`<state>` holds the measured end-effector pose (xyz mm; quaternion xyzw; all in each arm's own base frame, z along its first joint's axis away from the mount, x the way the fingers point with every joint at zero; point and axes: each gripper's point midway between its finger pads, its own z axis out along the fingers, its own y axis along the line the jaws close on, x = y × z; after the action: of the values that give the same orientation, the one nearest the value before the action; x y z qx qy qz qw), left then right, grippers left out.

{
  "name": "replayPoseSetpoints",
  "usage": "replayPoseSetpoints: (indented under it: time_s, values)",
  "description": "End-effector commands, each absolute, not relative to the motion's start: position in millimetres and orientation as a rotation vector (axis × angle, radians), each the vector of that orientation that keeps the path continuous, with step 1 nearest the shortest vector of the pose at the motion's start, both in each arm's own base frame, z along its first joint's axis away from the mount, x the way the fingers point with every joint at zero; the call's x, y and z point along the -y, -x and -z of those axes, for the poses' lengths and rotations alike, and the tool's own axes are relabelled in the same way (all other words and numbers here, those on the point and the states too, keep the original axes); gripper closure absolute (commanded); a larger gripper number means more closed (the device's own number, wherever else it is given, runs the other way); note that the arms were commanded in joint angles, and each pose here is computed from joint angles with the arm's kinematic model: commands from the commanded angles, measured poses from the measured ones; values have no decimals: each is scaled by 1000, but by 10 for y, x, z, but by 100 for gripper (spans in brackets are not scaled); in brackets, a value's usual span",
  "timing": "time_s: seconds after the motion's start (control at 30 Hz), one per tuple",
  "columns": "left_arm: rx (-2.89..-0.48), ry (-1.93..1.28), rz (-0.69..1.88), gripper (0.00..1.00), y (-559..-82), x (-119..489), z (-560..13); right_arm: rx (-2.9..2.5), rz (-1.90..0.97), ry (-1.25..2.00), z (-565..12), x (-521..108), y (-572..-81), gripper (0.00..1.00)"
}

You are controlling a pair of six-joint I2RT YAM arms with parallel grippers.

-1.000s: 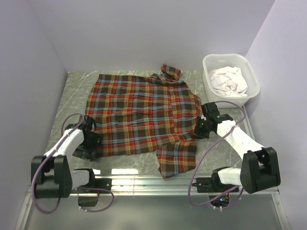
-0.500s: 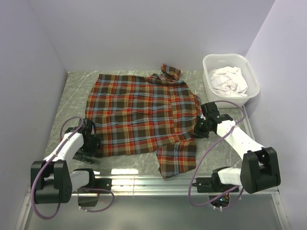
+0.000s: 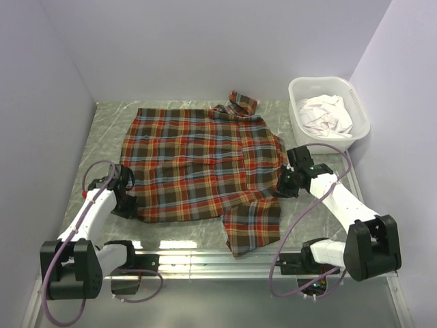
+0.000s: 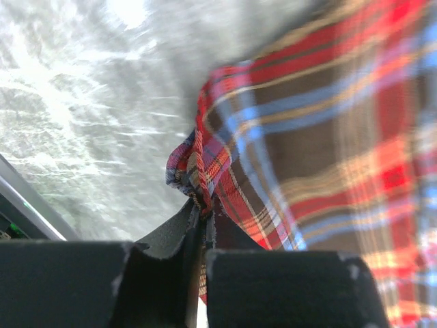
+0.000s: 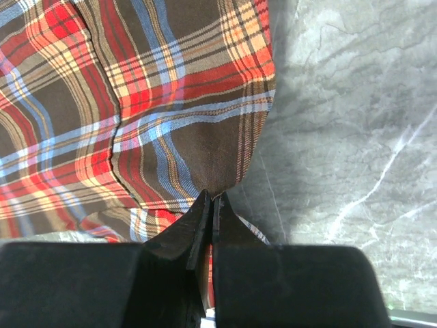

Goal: Fold and stack the long sleeve shirts
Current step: Fold the shirt

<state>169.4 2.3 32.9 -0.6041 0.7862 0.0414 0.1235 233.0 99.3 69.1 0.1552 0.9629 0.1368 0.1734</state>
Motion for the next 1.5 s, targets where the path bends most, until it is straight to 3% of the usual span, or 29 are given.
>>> replayPoseSetpoints:
  time_s: [0.0,0.23,0.5,1.07,1.23,1.33,1.37,1.43,1.47]
  values:
    - [-2251,1671,-141,92,-1840,-142,-607,-2674,-349,-409,-896,-941,-2398,100]
    - [-2245,1479,-206,90,-2275,-329,-973,-2614,-281,-368,-1207,-871,-2623,100]
    - [-2305,1377,-153,89,-2834,-282,-969,-2564,-293,-403,-1433,-953,-3031,100]
    - [-2398,1250,-292,82,-3728,-445,-616,-2617,-242,-528,-896,-1049,-3599,99]
    - [-2395,1251,-288,66,-3757,-443,-599,-2634,-193,-540,-727,-1009,-3641,88]
    - [-2366,1258,-271,47,-3751,-465,-678,-2588,-178,-508,-858,-967,-3685,69]
    - [-2359,1256,-264,31,-3746,-468,-708,-2570,-177,-485,-919,-966,-3698,57]
    - [-2336,1240,-239,19,-3759,-469,-833,-2514,-167,-413,-1131,-930,-3717,38]
    - [-2330,1234,-227,10,-3758,-462,-876,-2493,-161,-381,-1217,-929,-3713,34]
